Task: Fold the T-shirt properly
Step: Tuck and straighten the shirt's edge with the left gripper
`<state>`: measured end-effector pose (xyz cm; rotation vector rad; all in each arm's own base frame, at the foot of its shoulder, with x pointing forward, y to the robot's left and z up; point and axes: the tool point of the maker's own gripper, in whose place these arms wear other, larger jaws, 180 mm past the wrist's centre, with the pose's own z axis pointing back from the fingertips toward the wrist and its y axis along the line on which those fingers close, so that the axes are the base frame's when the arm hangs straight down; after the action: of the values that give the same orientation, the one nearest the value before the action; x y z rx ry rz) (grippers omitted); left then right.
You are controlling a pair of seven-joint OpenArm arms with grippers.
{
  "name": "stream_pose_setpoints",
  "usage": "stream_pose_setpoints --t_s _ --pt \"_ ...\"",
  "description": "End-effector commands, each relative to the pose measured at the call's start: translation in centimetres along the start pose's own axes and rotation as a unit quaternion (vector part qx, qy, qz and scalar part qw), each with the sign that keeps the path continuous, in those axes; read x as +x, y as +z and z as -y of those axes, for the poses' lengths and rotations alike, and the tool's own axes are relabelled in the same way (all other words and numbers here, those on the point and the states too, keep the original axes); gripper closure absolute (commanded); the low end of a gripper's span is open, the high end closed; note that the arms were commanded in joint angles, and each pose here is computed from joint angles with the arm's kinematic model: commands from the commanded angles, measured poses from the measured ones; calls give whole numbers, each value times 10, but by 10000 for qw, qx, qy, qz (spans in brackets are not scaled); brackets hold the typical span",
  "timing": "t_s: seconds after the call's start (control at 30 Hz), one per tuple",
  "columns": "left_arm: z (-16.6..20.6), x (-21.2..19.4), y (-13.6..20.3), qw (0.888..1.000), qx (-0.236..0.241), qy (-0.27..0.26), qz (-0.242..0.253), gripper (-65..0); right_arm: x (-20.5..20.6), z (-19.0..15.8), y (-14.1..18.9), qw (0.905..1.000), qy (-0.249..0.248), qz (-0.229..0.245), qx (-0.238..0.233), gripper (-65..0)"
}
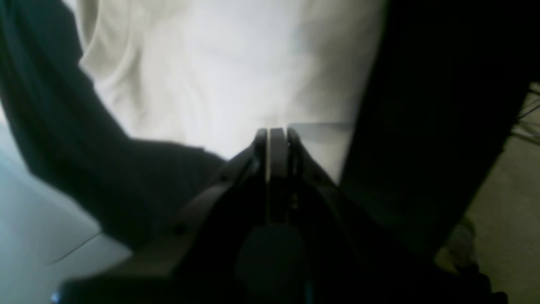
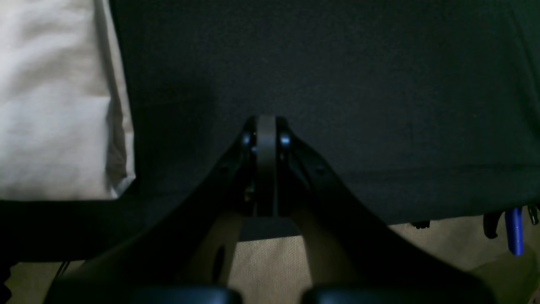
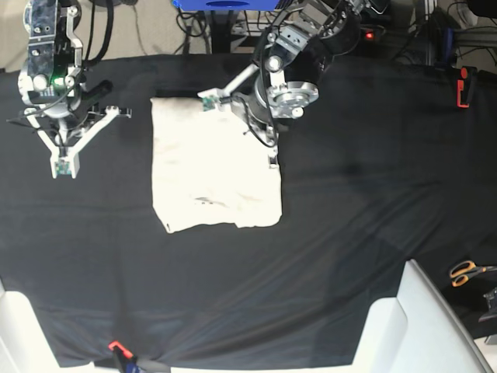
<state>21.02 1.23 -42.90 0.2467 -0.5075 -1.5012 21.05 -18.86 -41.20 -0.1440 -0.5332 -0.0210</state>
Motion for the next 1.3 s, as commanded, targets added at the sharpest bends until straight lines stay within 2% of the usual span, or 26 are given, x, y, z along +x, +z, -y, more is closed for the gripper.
stream_pose_setpoints --t_s 0.0,0.17,0.33,0.43,0.8,1.03,1.27 --pt "-8 8 4 9998 121 47 128 0 6 3 3 9999 -3 128 -47 -3" --pt "-12 6 3 9998 163 32 107 0 1 3 3 10000 0 66 -41 -3" --pt "7 -6 -12 9998 -161 -28 -105 0 -5 3 3 10000 15 14 -45 -2" --pt "14 -13 -18 9995 -161 141 -217 0 -5 3 4 10000 17 7 -44 -2" --pt "44 -36 -6 9986 -335 47 -406 0 -3 4 3 10000 25 31 -54 -2" --pt "-13 -9 18 9988 452 150 57 0 -3 1 3 10000 15 36 -28 -2" --pt "-24 -9 -3 9991 384 148 -77 0 -5 3 3 10000 9 13 -40 -2"
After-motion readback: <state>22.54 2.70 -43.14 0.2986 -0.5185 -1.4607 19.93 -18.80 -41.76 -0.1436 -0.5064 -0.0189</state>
